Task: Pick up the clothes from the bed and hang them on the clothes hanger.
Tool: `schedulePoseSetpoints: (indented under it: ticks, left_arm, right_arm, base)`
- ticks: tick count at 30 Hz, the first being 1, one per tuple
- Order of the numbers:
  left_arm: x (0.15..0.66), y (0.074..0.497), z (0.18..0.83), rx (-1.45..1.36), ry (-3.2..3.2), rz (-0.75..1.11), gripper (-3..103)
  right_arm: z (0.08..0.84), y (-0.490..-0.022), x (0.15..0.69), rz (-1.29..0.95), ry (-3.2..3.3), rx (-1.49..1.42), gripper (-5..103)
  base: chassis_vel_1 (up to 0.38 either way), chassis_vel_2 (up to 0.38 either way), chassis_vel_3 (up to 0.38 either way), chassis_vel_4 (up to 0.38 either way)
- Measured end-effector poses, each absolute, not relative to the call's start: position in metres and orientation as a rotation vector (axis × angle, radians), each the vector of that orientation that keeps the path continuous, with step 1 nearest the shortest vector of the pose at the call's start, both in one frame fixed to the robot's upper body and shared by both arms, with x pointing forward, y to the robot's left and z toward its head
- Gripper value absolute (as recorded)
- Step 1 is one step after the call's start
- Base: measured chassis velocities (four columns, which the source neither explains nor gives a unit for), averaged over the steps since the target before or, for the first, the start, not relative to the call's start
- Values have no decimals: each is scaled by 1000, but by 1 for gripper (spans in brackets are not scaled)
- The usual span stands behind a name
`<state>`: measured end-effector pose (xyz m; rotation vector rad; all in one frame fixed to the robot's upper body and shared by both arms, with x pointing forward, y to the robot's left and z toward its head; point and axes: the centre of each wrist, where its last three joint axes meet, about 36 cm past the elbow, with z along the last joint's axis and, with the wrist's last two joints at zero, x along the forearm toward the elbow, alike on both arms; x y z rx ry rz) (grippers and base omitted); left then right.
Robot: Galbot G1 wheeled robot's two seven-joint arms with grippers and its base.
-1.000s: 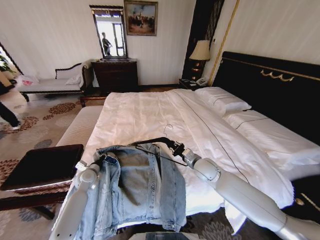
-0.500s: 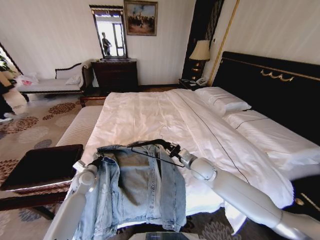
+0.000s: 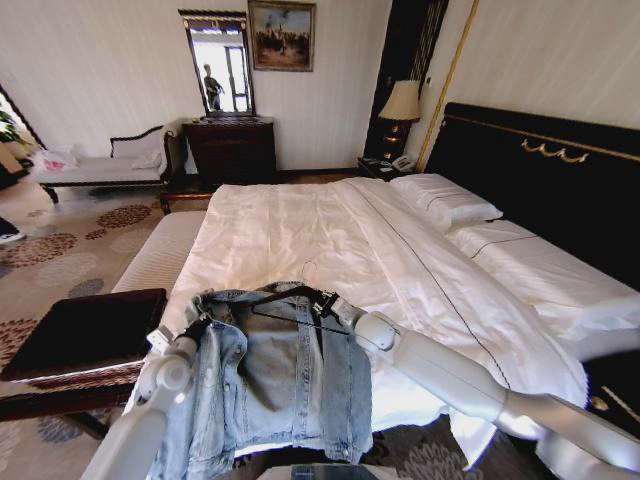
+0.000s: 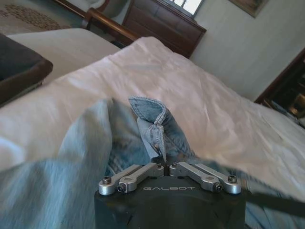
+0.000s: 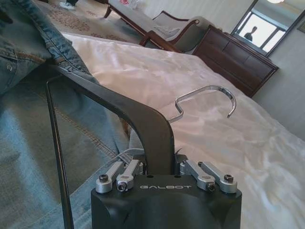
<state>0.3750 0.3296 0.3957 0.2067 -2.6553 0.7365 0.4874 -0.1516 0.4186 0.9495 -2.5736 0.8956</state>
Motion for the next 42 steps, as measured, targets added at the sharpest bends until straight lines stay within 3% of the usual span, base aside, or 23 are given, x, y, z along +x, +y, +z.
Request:
schedulePoseSetpoints:
  ticks: [20, 42]
  left_arm:
    - [345, 275, 411, -24, -2668, 669, 0]
    - [295, 236, 424, -191, -2628, 625, 0]
  right_arm:
    - [421, -84, 507, 905, -2572, 1079, 28]
    - [431, -8, 490, 850, -2594, 1275, 28]
  base:
    - [0, 0, 0, 0]
    - [0, 0, 0, 0]
